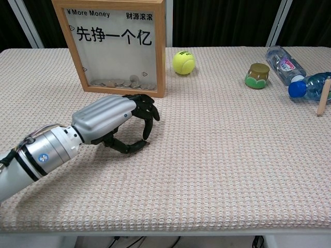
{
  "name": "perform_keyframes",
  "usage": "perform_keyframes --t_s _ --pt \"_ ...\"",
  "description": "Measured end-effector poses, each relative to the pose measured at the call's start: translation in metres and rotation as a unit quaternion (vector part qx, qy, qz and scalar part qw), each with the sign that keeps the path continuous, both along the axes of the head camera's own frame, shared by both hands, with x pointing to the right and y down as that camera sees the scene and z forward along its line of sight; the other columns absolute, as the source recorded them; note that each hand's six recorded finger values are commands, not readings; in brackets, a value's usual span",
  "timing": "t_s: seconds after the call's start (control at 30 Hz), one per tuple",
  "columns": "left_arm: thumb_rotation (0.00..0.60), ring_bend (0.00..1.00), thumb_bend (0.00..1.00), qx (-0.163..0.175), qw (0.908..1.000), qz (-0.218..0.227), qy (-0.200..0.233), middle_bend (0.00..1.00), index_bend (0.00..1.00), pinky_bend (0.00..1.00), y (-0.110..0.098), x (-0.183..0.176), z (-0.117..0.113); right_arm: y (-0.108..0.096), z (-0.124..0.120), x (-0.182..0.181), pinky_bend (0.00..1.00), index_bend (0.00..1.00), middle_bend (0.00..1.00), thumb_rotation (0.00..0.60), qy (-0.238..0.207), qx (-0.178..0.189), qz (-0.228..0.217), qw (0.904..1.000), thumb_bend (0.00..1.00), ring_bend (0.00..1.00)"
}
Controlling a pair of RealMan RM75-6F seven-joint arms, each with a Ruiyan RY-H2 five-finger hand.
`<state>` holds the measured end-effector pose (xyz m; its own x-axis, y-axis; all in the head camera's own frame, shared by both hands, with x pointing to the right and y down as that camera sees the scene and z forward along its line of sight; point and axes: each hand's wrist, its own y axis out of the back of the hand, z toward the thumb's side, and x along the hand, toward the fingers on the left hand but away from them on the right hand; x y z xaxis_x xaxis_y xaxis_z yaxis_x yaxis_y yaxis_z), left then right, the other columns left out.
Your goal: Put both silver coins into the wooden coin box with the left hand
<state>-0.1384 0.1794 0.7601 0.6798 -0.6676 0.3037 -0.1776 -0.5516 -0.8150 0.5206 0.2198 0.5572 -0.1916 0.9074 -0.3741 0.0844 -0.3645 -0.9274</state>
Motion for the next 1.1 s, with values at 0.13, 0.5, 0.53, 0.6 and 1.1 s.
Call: perform_keyframes --t_s 0.13,0.5,0.53,0.6,1.1 --pt "0.6 0.11 0.44 -0.001 1.0 -0.001 0.0 0.27 0.6 0.19 -0.001 0.0 0.0 0.0 0.0 0.001 0.0 0.0 0.0 0.6 0.0 0.0 0.001 1.0 0.29 0.0" --pt "0.6 0.11 0.5 0.003 0.9999 -0.01 0.01 0.28 0.62 0.19 -0.008 -0.005 -0.012 -0.001 -0.003 0.0 0.0 0.0 0.0 0.6 -0.001 0.005 0.0 1.0 0.29 0.0" --pt "0.6 0.11 0.5 0.004 0.9999 -0.011 0.011 0.28 0.62 0.19 -0.009 -0.007 -0.015 -0.001 -0.004 -0.001 0.0 0.0 0.0 0.6 -0.001 0.006 -0.001 1.0 0.29 0.0" --pt "0.6 0.11 0.5 0.007 0.9998 -0.015 0.012 0.28 0.62 0.2 -0.013 -0.013 -0.023 -0.002 -0.005 -0.001 0.0 0.0 0.0 0.6 -0.001 0.008 -0.002 1.0 0.29 0.0" --pt "0.6 0.11 0.51 0.073 0.9857 -0.129 -0.08 0.28 0.64 0.19 -0.081 -0.134 -0.148 -0.006 -0.005 -0.012 0.0 0.0 0.0 0.6 -0.003 0.013 -0.015 0.9998 0.29 0.0"
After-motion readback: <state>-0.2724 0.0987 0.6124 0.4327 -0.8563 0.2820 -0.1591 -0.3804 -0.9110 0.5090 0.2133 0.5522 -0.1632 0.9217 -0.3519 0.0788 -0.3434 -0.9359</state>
